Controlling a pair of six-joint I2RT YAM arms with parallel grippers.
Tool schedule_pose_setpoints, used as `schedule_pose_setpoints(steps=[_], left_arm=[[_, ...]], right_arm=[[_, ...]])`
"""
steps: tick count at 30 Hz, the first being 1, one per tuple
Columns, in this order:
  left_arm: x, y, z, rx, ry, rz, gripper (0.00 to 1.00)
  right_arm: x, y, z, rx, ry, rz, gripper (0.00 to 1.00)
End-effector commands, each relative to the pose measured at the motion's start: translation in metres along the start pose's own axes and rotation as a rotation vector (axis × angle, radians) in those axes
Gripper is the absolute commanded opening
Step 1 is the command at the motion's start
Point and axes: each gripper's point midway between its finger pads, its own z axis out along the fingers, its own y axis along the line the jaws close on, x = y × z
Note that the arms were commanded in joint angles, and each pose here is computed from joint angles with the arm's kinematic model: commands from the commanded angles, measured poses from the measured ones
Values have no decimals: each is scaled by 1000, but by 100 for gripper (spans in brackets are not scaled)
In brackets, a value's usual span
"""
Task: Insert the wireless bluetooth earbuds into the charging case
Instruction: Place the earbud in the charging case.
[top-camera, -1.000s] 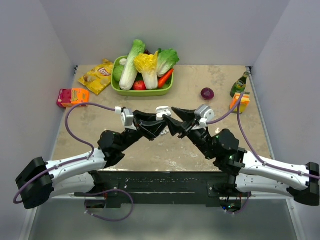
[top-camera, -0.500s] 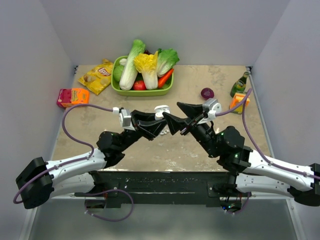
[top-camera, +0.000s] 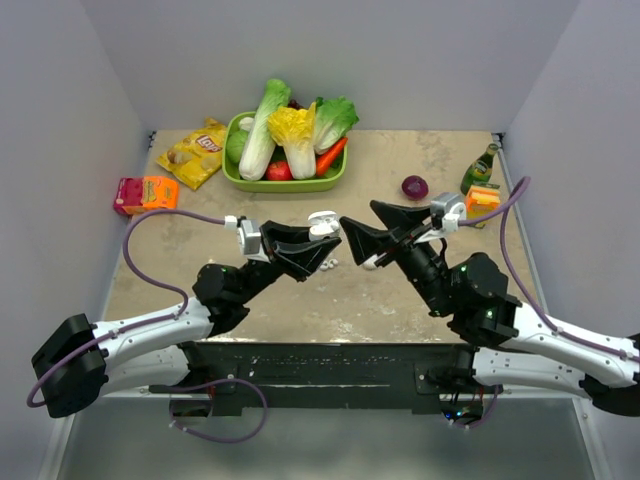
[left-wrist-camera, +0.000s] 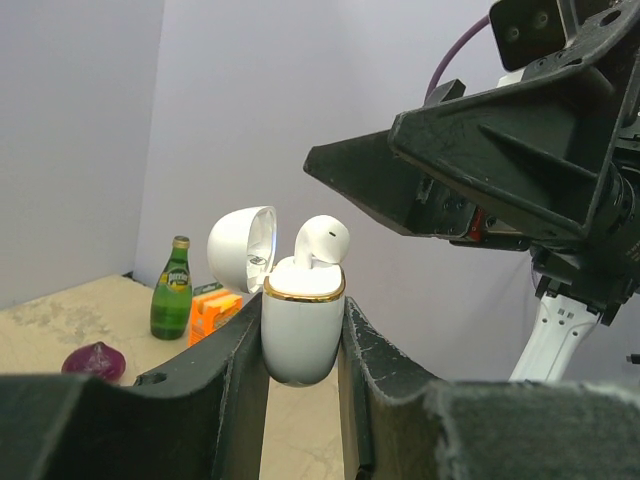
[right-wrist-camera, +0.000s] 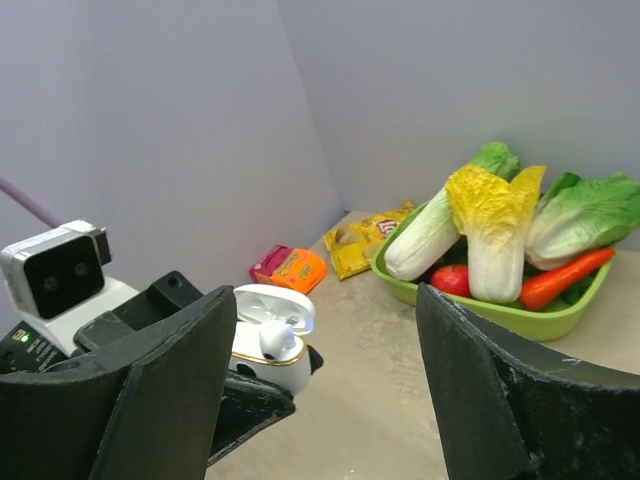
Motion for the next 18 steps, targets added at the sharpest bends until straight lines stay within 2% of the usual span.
schedule_pose_setpoints(steps=[1,7,18], left_arm=[[-20,-6,-2,32,-79,38,0],[-20,-5,-8,25,-93,51,0],[-23,-5,-9,25,-103,61,0]], right_arm=[[-19,-14,-5,90,-9,31,73],[10,-21,-3,137,110,-49,70],[26,-22,0,149,155,-75,70]])
